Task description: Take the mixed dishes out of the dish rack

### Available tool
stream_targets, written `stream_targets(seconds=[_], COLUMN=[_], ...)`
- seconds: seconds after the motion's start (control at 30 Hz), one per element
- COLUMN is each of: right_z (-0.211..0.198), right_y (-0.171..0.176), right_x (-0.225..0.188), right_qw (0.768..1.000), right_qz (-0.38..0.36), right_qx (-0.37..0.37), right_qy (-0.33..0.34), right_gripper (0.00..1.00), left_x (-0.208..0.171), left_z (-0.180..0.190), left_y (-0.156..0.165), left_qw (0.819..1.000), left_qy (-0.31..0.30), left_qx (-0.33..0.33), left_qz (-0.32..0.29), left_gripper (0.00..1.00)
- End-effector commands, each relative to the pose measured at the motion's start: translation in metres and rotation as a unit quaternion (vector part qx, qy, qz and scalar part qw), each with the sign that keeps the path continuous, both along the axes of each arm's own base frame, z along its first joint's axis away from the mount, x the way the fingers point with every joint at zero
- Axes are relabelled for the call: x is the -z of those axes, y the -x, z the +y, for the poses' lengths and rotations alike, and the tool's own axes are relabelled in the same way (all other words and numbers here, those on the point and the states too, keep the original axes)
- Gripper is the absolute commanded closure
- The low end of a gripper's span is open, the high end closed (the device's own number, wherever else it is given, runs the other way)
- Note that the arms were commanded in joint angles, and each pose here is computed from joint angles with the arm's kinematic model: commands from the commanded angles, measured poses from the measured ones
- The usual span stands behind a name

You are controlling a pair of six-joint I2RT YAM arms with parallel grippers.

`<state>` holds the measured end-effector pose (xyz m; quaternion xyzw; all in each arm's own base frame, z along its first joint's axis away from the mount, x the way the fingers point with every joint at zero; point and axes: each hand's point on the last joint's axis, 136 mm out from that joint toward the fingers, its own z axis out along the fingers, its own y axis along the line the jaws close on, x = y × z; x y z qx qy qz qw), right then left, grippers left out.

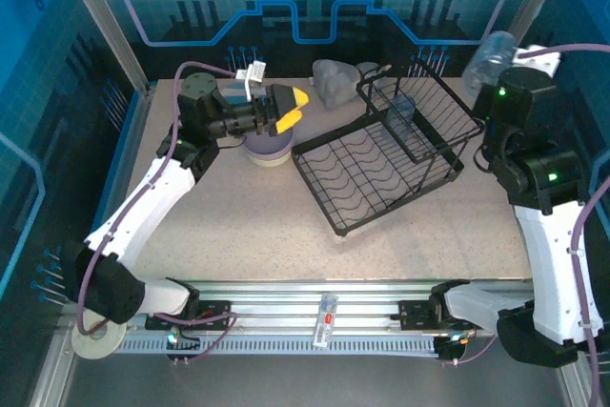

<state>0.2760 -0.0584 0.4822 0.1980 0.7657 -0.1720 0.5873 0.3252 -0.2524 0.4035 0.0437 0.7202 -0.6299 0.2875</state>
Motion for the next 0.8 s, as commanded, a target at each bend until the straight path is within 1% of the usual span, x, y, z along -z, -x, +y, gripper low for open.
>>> stream_targets(seconds=[0.0, 0.07, 0.17, 0.4, 0.6, 0.77], right_z=[-0.031, -0.043, -0.060, -0.091, -0.102, -0.108], right_y=[0.022, 0.026, 0.030, 0.030, 0.019, 0.000], right_x=[0.027, 0.042, 0.065, 0.125, 0.188, 0.221], right_qw=[0.995, 0.991, 0.982, 0.953, 0.918, 0.901], right_qz=[0.050, 0.067, 0.086, 0.134, 0.161, 0.193], right_qx=[0.074, 0.097, 0.127, 0.180, 0.199, 0.205], right_qy=[-0.043, -0.069, -0.110, -0.203, -0.304, -0.331], right_gripper=[1.00, 1.00, 1.00, 1.00, 1.00, 1.00], left_x=[0.030, 0.034, 0.039, 0.044, 0.050, 0.057], left_z=[0.004, 0.006, 0.007, 0.007, 0.008, 0.000], left_y=[0.014, 0.019, 0.023, 0.036, 0.044, 0.057], left_qw=[0.995, 0.994, 0.993, 0.992, 0.992, 0.992], left_qy=[-0.081, -0.091, -0.095, -0.100, -0.104, -0.112], left_qx=[-0.006, -0.006, -0.005, 0.003, 0.005, 0.027], left_qz=[-0.050, -0.063, -0.063, -0.073, -0.067, -0.061], left_gripper=[0.01, 0.01, 0.01, 0.01, 0.01, 0.01])
